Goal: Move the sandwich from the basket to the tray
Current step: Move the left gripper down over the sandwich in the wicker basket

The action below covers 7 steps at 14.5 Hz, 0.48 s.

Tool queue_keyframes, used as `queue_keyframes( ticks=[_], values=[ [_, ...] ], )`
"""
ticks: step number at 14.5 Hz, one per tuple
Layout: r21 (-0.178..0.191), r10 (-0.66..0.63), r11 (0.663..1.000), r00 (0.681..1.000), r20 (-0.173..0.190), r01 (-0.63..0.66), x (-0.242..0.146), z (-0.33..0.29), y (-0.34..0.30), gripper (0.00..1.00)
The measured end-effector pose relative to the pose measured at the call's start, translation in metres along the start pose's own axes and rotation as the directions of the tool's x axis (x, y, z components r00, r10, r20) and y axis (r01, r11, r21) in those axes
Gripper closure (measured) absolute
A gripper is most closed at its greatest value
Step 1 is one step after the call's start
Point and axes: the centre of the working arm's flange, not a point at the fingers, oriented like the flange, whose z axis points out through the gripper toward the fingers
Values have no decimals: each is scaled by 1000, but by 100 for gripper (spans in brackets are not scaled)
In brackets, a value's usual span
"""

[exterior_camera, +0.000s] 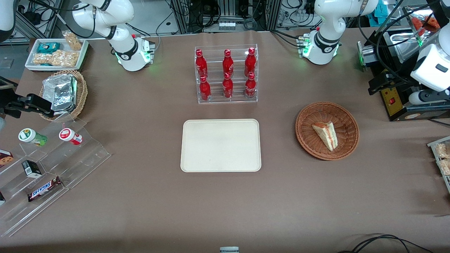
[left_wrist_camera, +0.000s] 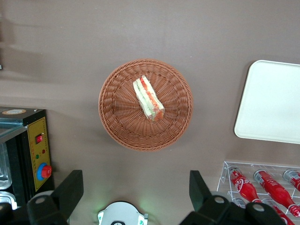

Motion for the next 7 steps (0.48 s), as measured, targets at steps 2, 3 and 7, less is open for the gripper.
queue_keyframes(
  ticks=[2, 3, 7],
  values=[
    [16, 13, 1000, 1000, -2, -13, -1, 1, 7, 0],
    [24, 20, 1000, 1000, -3, -20, -2, 1, 10, 0],
    [41, 14, 999, 999, 36, -15, 2, 18, 16, 0]
  ],
)
